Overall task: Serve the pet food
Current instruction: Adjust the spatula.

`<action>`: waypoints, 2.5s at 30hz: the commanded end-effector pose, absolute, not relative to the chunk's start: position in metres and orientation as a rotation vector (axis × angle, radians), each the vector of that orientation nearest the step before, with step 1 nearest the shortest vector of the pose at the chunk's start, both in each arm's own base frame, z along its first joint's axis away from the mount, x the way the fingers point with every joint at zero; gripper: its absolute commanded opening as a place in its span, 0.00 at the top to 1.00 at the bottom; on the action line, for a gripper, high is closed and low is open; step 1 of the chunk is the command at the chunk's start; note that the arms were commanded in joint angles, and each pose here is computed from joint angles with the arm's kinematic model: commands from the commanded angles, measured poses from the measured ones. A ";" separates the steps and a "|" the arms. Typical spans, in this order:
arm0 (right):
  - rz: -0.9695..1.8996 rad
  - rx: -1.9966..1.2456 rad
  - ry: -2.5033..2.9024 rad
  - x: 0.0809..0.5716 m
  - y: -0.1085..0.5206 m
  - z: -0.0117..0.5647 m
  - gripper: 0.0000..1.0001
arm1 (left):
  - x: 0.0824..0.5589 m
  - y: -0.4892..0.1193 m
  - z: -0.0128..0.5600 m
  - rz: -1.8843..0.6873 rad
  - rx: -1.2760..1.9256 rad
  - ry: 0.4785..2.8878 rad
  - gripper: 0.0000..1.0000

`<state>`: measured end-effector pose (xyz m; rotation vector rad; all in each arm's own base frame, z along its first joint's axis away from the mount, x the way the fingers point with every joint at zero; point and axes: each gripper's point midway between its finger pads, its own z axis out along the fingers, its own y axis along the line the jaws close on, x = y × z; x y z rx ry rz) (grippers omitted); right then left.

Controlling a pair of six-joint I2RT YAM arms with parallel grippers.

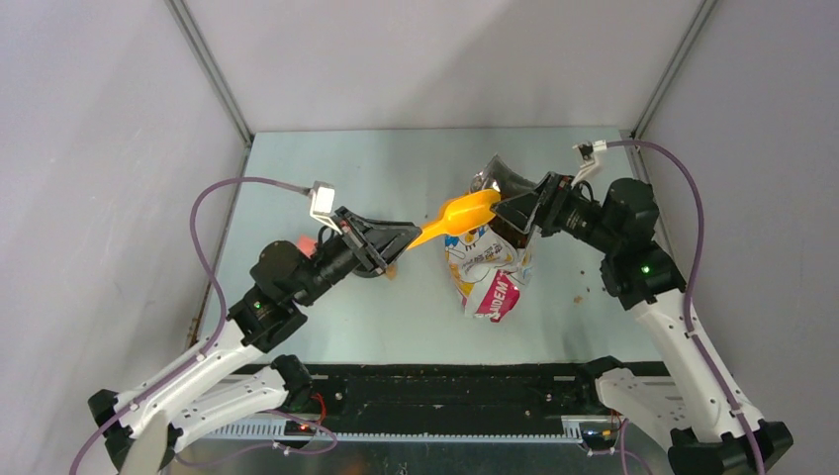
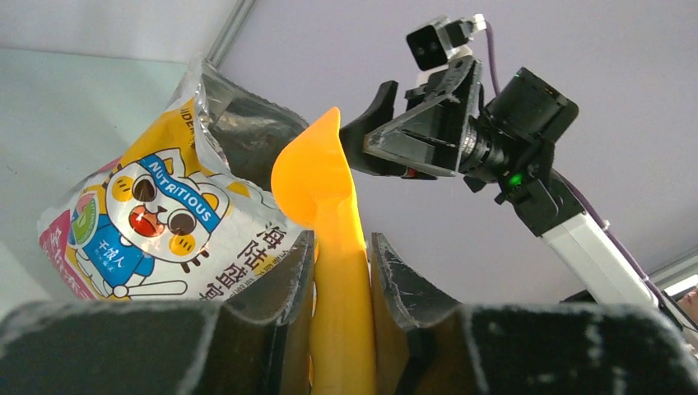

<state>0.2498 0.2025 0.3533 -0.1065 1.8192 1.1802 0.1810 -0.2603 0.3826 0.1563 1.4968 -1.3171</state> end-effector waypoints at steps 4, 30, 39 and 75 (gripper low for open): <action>1.136 -0.166 1.711 0.253 0.197 0.374 0.19 | 0.174 -0.259 0.410 -1.377 0.148 1.428 1.00; 1.430 -0.409 1.650 0.227 0.228 0.404 1.00 | 0.136 -0.278 0.385 -1.468 0.421 1.643 0.49; 1.453 -0.331 1.705 0.236 0.224 0.401 1.00 | 0.133 -0.266 0.379 -1.424 0.415 1.649 0.40; 1.463 -0.362 1.767 0.232 0.232 0.384 1.00 | 0.153 -0.270 0.386 -1.539 0.216 1.556 1.00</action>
